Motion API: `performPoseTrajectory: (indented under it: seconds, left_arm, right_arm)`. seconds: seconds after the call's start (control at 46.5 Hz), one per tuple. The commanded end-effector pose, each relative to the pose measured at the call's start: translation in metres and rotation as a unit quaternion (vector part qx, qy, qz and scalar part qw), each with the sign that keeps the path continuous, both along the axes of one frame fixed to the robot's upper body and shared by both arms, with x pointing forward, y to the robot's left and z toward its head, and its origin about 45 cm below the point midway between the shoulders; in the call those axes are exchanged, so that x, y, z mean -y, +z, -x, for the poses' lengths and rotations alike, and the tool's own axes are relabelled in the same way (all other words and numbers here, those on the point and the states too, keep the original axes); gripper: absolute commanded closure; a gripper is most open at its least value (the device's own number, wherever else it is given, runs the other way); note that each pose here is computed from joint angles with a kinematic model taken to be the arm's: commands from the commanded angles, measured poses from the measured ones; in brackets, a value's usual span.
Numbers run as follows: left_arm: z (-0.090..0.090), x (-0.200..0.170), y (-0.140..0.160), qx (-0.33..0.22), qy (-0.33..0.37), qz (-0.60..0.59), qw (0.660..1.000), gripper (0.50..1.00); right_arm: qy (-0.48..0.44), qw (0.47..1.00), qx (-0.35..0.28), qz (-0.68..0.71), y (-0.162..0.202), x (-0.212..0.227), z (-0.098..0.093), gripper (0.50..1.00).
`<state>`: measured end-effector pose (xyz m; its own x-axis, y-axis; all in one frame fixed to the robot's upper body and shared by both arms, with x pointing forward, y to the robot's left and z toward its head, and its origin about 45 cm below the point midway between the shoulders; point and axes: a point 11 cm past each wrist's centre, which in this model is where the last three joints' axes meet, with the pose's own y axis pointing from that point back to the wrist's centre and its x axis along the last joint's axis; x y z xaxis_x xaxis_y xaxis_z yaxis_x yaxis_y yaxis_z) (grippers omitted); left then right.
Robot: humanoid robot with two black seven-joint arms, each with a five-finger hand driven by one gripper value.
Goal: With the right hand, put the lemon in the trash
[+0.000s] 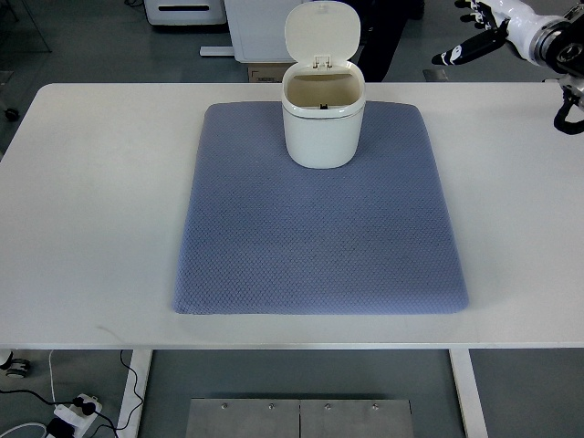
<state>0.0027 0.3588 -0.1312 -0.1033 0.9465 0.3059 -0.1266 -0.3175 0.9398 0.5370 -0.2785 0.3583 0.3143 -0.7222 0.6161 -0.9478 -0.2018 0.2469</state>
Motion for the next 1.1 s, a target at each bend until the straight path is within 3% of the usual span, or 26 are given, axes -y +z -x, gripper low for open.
performPoseTrajectory:
  seconds: [0.0,0.387,0.838,1.075]
  left_arm:
    - [0.0,0.0,0.0,0.0,0.0,0.0,1.0,0.5]
    - [0.0,0.0,0.0,0.0,0.0,0.0,1.0,0.5]
    - [0.0,0.0,0.0,0.0,0.0,0.0,1.0,0.5]
    - [0.0,0.0,0.0,0.0,0.0,0.001,1.0,0.5]
  right_arm:
    - [-0.01,1.0,0.004,-0.023,-0.001,0.009,0.001,0.5]
    - [-0.064,0.986,0.002,-0.155,-0.024,0.041,0.009,0.5]
    - [-0.139,0.928,-0.001,-0.346,-0.065,0.075,0.027,0.5]
    - [-0.137,0.891,-0.027,-0.433,-0.1,0.05,0.037,0.5]
